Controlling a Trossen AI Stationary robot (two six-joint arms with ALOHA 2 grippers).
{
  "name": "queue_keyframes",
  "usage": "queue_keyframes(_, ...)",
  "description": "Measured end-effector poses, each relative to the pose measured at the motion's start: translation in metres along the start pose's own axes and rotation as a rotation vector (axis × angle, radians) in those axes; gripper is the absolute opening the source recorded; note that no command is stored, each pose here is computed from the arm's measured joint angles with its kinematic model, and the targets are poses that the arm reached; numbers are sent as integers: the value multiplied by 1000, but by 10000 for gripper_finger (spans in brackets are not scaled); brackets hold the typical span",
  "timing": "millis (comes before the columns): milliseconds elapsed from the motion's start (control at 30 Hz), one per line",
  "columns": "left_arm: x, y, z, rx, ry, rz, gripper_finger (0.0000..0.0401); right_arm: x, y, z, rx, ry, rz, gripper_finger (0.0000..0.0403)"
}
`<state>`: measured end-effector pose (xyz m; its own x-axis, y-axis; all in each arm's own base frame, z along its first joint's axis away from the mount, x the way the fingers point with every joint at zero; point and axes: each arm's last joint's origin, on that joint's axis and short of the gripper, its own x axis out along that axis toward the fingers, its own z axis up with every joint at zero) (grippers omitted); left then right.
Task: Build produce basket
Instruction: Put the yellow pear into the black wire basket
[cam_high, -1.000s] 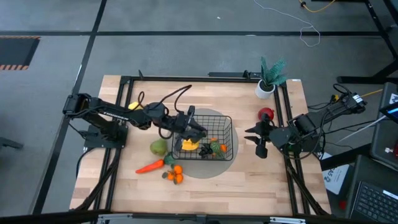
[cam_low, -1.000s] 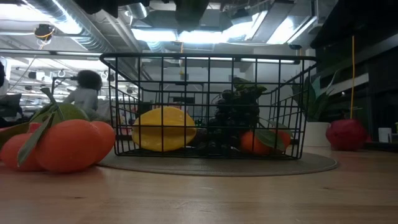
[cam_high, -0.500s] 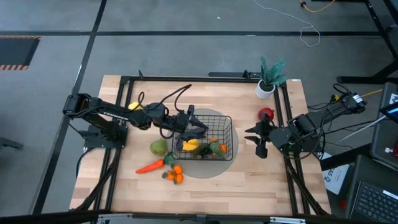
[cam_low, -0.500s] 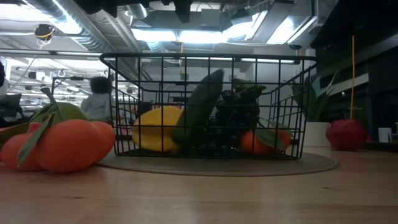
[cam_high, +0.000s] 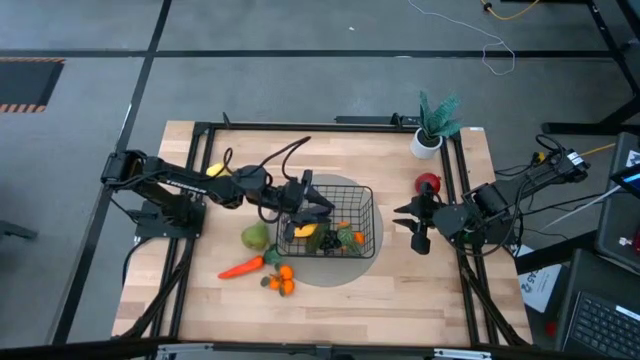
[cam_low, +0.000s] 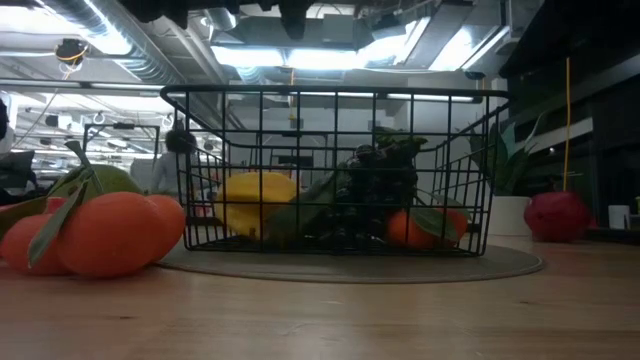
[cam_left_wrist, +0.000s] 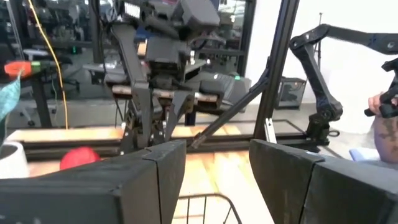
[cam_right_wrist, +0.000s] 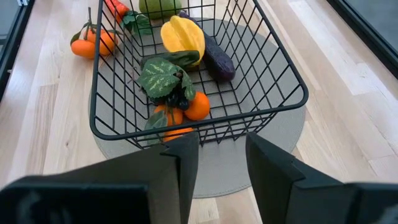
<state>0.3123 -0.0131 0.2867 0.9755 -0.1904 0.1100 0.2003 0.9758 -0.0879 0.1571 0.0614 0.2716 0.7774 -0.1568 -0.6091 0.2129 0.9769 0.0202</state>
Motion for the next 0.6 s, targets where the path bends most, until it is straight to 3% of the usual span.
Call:
queue_keyframes(167,-3,0,-1,-96,40,30,167,0,0,0,0,1,1,124)
queue_keyframes(300,-16,-5,16,-178,51,-14,167,0,0,0,-1,1,1,124)
queue_keyframes(433,-40,-13,42,-185,38,-57,167,0,0,0,-1,1,0,124)
queue_keyframes(600,-80,-21,58,-203,158,-9,164,0,0,0,-1,1,0,124)
